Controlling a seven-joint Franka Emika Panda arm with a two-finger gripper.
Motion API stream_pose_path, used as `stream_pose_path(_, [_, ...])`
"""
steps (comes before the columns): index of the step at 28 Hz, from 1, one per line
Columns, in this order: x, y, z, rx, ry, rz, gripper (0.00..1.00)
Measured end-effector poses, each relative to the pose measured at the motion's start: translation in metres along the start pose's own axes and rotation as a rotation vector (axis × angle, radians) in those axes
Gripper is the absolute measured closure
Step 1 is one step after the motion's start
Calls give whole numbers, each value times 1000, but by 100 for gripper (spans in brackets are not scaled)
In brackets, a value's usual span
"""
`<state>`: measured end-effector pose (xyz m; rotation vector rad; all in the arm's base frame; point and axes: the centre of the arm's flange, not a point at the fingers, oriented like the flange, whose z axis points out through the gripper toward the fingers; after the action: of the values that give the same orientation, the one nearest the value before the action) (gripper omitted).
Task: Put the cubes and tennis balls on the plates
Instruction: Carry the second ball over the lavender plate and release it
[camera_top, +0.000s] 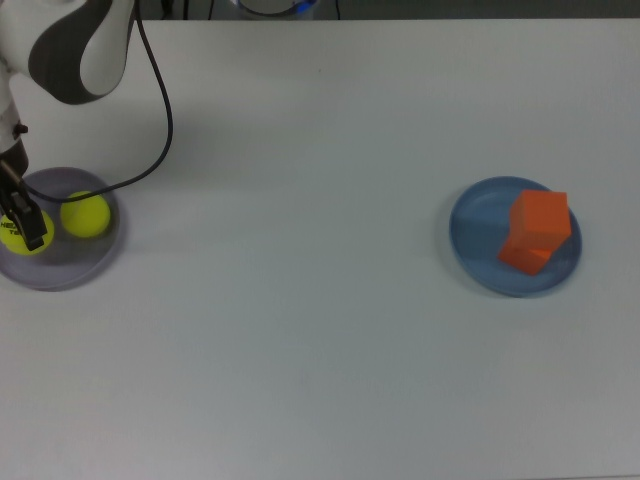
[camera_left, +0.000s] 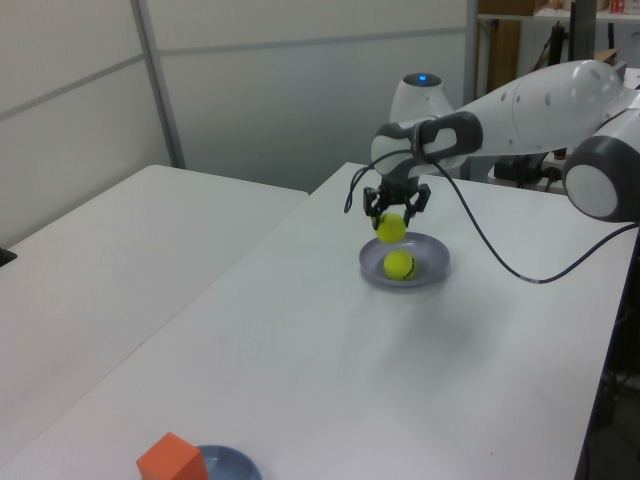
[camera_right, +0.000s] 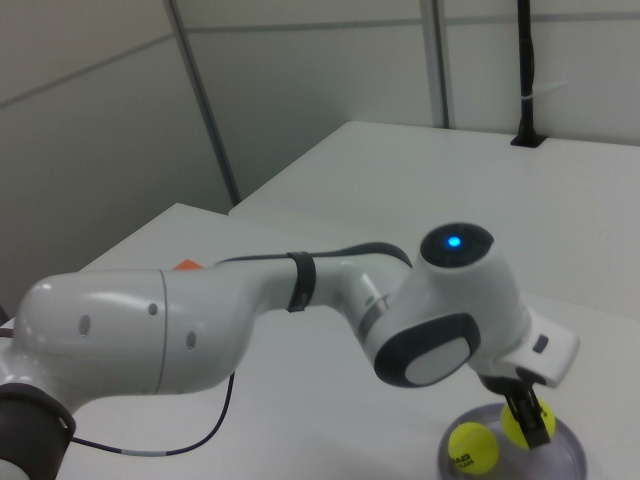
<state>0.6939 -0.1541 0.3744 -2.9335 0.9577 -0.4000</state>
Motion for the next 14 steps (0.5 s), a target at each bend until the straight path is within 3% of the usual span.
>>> stream_pose_path(8, [-5,0,15,-15,-23,-60,28])
stream_pose_path(13, [-5,-9,-38,20,-79,-131,10])
stream_pose_path(14, [-9,-13,-65,36,-102,-156,1])
